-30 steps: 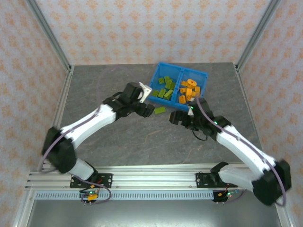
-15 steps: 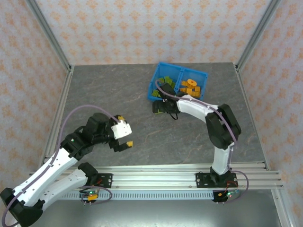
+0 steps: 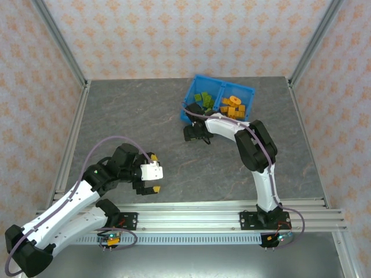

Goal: Sort the legos into containers by color

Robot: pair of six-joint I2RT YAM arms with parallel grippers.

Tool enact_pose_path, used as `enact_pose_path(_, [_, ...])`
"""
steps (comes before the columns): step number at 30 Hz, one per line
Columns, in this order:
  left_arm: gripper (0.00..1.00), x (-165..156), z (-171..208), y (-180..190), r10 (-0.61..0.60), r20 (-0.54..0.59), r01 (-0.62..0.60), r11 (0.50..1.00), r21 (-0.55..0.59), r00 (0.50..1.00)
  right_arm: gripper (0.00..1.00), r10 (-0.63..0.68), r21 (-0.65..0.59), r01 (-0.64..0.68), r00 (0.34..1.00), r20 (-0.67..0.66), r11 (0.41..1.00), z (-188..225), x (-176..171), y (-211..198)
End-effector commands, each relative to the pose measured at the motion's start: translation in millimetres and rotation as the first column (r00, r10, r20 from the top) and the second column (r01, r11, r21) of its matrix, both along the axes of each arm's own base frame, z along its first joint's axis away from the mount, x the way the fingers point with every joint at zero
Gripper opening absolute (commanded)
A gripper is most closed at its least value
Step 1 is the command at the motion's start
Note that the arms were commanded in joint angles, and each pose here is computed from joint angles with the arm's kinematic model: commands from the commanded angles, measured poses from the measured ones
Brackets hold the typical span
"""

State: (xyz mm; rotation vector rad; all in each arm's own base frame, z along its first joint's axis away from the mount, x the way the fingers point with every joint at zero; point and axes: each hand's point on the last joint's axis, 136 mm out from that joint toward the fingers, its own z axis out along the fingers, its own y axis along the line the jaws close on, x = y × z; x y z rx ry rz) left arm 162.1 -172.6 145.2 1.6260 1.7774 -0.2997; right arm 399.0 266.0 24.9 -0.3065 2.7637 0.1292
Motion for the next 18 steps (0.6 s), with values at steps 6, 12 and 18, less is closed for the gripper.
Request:
enact_pose_path(6, [1.00,-0.7,1.3,3.8,-0.004,0.024,0.004,1.000,0.012,1.000,0.52,0.027,-0.024,-0.027,0.999,-0.025,0.999,-7.4,-8.4,2.1])
enact_pose_path(12, [1.00,3.5,7.4,5.2,0.014,0.058,-0.014,1.000,0.000,0.998,0.47,-0.019,0.161,0.005,0.996,0.089,0.987,62.7,-9.7,14.4])
enact_pose_path(18, [1.00,9.2,16.8,6.4,0.033,0.147,-0.027,0.999,-0.039,0.989,0.47,-0.127,0.221,0.044,0.917,0.377,0.974,161.8,16.5,-2.6])
